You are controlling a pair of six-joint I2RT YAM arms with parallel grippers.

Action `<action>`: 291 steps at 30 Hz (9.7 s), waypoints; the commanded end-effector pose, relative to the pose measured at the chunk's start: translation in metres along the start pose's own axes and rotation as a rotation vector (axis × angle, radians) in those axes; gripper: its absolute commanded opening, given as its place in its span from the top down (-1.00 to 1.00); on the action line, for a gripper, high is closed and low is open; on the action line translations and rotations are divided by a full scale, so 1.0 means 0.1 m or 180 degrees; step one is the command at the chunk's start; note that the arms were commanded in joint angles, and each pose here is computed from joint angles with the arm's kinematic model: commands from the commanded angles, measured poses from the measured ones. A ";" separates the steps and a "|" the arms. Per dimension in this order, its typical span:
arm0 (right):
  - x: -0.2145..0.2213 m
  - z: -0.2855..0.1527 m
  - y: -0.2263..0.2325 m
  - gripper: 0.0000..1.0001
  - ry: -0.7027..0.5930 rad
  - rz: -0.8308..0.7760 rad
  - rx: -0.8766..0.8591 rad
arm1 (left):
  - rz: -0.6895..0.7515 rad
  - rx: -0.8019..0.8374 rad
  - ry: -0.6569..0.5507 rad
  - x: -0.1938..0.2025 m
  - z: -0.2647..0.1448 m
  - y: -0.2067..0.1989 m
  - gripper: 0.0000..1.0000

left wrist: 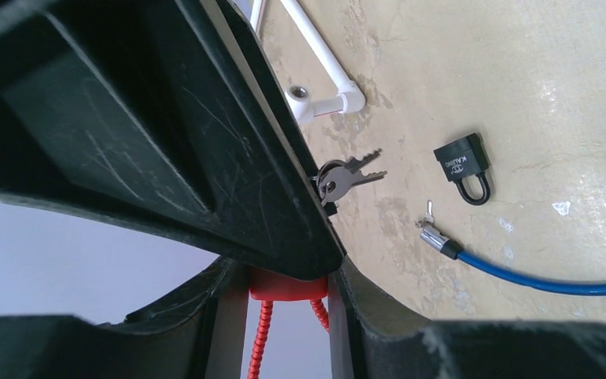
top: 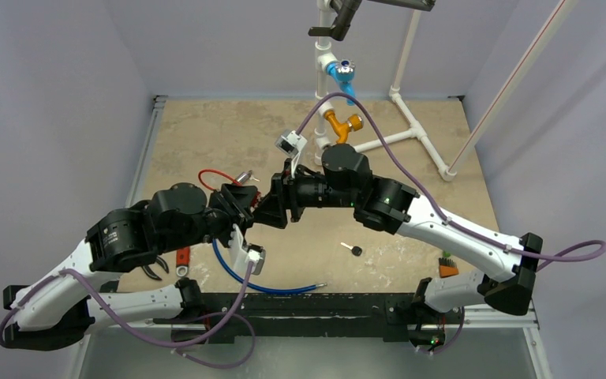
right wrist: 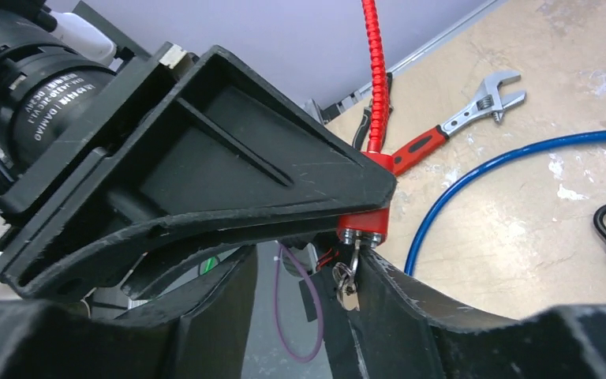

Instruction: Unlock with the key

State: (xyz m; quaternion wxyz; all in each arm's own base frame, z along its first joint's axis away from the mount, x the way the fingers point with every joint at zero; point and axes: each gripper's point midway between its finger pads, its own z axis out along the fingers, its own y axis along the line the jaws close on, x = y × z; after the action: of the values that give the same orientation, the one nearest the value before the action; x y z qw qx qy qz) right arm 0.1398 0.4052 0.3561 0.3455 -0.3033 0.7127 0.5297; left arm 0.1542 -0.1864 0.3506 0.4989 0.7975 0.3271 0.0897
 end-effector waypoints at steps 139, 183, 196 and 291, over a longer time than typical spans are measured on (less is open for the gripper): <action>-0.18 -0.30 -0.06 1.00 -0.0830 -0.1814 0.2563 | -0.4315 0.0704 -0.1188 -0.56 0.13 0.02 1.00; -0.25 -0.71 0.48 0.03 -0.0677 -0.0558 -0.0132 | -0.3693 0.0959 -0.1336 -0.66 -0.02 -0.11 1.00; -0.10 -0.61 0.46 0.43 -0.0425 -0.0410 -0.0362 | -0.3685 0.0923 -0.1374 -0.68 -0.04 -0.07 1.00; -0.21 -0.67 0.58 -0.06 -0.0285 -0.0856 -0.0409 | -0.3499 0.1583 -0.1243 -0.91 -0.03 -0.13 1.00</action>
State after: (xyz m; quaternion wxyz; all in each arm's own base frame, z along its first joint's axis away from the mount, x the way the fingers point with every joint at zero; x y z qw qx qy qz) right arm 0.1026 0.3491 0.4051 0.4203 -0.3768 0.6454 0.5146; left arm 0.0805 -0.2310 0.3436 0.3088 0.6120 0.6195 -0.3826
